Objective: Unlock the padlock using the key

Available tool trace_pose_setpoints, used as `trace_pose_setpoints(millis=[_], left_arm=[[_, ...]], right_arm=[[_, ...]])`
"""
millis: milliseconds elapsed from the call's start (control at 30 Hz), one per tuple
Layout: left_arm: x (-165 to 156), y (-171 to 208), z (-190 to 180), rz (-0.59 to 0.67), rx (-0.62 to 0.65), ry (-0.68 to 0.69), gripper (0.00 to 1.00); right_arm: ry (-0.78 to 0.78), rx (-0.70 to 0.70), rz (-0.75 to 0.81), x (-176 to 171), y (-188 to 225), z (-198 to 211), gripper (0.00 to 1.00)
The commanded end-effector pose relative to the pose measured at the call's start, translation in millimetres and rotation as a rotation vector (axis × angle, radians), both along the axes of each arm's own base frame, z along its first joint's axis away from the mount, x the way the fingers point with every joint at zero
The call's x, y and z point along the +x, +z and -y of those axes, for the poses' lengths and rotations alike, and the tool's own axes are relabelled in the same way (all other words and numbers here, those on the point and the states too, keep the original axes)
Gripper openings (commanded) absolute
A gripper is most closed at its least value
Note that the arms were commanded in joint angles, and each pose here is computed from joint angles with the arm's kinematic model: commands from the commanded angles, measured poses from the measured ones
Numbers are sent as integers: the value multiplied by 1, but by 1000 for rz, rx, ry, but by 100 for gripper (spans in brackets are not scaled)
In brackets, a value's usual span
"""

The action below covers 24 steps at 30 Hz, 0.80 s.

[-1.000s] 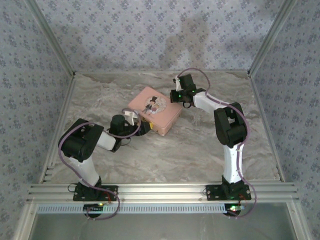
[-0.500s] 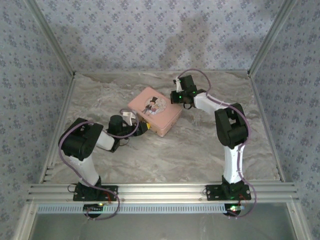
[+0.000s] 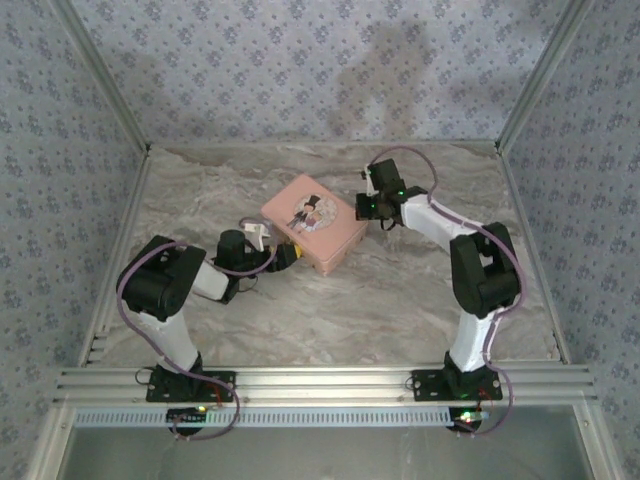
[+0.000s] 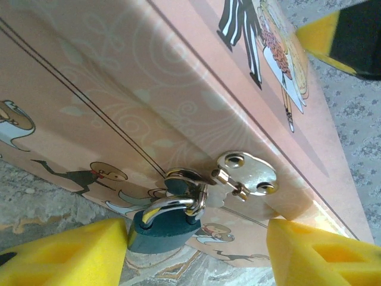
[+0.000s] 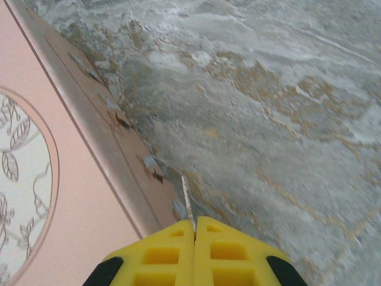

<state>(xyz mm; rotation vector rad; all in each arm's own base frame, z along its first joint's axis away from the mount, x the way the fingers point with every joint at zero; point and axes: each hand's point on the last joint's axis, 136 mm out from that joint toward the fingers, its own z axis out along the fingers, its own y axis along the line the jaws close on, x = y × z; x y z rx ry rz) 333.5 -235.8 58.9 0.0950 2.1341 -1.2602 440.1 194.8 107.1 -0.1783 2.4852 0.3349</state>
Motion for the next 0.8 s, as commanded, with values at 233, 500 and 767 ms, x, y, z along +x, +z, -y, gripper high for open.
trace_pose_setpoints(millis=[233,500,767], left_arm=[[14,24,19,63,-52,-105,60],[7,24,26,56,-60,-146,59],[0,21,33,52,-45,-176,59]], right_arm=[[-231,-113,-139,-64,-19,34,0],[-285,-126,-123,-66,-11,44,0],[-343,-116,-75,-53,16,75,0]])
